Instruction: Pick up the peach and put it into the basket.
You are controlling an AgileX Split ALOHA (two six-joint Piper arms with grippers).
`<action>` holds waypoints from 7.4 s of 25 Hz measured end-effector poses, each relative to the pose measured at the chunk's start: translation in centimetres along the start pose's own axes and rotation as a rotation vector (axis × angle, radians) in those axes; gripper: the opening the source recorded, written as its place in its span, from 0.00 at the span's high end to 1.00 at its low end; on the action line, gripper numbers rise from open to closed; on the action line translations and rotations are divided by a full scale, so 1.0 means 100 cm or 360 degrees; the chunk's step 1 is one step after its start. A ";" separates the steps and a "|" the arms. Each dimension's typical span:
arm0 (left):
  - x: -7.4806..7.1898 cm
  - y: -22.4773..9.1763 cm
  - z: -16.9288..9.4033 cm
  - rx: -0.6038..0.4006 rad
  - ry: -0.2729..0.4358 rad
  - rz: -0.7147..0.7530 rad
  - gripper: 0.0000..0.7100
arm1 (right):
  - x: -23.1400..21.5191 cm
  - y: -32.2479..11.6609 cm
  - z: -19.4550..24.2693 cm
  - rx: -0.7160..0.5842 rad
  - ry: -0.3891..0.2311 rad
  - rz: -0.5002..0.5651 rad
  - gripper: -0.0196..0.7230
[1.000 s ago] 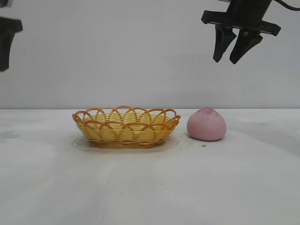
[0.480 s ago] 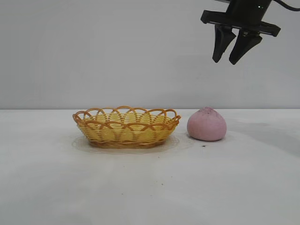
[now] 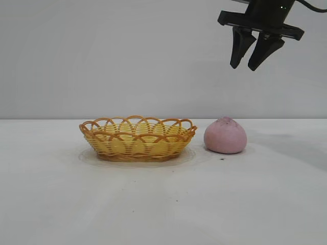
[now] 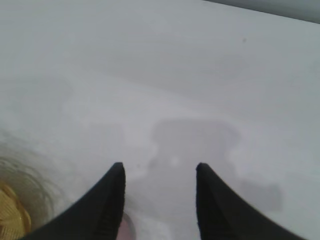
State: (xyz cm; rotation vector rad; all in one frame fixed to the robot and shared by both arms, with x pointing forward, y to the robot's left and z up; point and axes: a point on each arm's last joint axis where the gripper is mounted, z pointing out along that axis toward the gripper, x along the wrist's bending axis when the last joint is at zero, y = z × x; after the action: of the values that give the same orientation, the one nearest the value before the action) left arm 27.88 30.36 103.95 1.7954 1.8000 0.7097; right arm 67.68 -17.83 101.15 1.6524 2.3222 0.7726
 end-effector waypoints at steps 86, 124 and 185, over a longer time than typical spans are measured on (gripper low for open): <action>0.000 -0.033 -0.035 -0.0480 -0.0033 0.0024 0.61 | 0.018 0.070 -0.015 -0.0109 -0.0426 0.0001 0.38; 0.000 -0.034 -0.035 -0.0481 -0.0034 0.0024 0.61 | -0.012 -0.166 -0.252 -0.0570 -0.0494 0.0325 0.38; 0.000 -0.034 -0.035 -0.0484 -0.0034 0.0024 0.61 | 0.056 -0.382 -0.259 -0.0790 -0.0389 0.0109 0.38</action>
State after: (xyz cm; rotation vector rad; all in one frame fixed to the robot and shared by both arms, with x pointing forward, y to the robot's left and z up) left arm 23.02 30.33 104.29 1.6093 1.5691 0.9121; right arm 22.86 -29.81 104.33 1.5048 1.7372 0.9979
